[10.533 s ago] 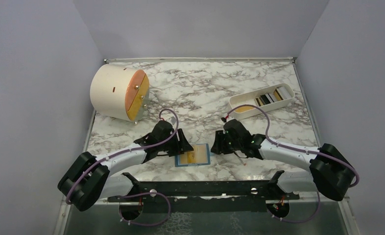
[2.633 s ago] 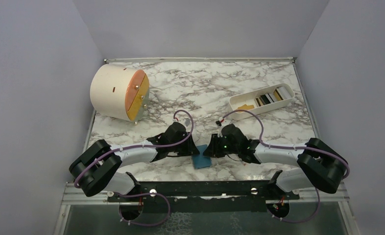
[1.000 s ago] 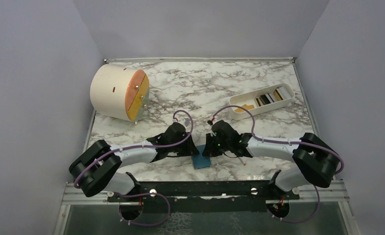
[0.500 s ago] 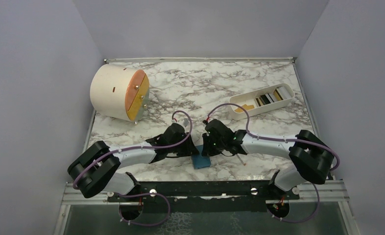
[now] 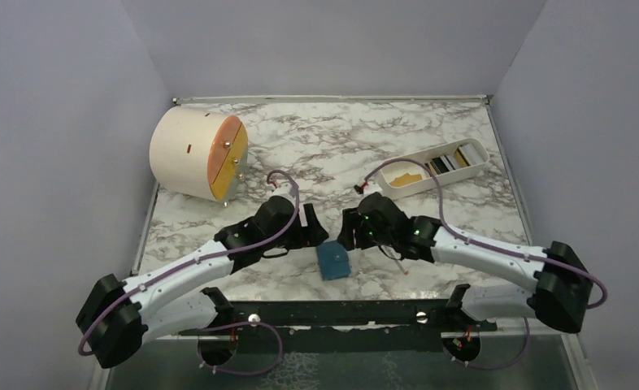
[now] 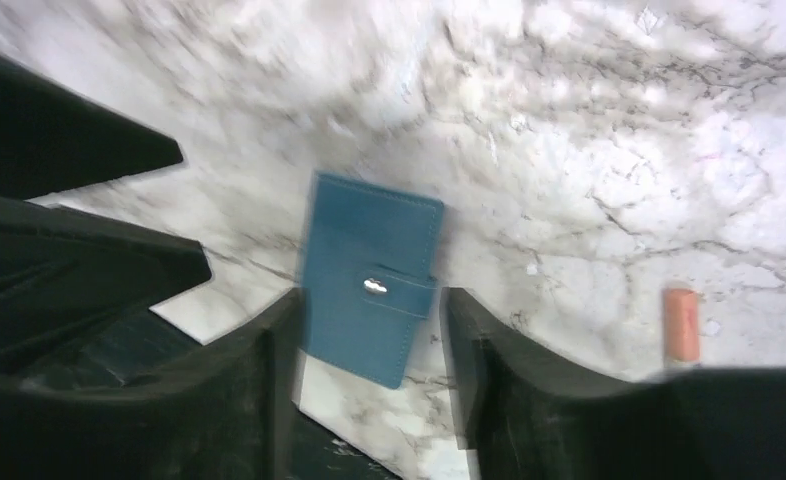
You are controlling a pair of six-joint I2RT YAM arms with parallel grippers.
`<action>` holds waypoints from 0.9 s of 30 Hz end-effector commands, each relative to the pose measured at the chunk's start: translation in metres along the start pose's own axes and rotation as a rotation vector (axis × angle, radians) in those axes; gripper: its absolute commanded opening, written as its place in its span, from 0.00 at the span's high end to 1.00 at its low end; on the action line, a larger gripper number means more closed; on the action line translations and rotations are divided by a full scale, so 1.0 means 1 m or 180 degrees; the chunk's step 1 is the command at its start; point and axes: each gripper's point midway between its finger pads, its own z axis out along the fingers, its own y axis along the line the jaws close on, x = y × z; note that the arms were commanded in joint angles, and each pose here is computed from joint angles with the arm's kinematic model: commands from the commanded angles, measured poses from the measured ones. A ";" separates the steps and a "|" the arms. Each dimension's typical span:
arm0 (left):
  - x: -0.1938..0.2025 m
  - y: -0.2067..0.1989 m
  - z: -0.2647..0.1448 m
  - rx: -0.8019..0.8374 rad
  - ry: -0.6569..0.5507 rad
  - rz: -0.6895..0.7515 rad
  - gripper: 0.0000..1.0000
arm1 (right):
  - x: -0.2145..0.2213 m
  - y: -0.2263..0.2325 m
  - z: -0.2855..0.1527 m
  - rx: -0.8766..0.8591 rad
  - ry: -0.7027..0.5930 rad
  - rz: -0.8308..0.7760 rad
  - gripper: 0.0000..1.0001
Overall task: Put the credit cards into the card holder
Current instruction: Close the card holder at the center of the board, then reset both arms
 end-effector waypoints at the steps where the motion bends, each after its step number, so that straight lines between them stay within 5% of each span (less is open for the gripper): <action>1: -0.041 -0.007 -0.043 -0.0198 -0.0436 0.0237 0.05 | -0.066 0.007 -0.050 0.0023 -0.0803 0.0016 0.31; 3: -0.056 -0.016 -0.063 -0.0176 -0.0584 0.0309 0.01 | -0.082 0.013 -0.070 -0.0072 -0.0999 0.0021 0.16; 6: -0.078 -0.030 -0.093 -0.0094 -0.0827 0.0391 0.01 | -0.102 0.019 -0.097 -0.0136 -0.1194 0.0067 0.12; 18: -0.117 -0.060 -0.169 0.0219 -0.1412 0.0554 0.01 | -0.129 0.015 -0.172 -0.0302 -0.1722 0.0425 0.04; 27: -0.114 -0.055 -0.175 0.0266 -0.1486 0.0498 0.01 | -0.121 0.009 -0.168 -0.0287 -0.1686 0.0557 0.04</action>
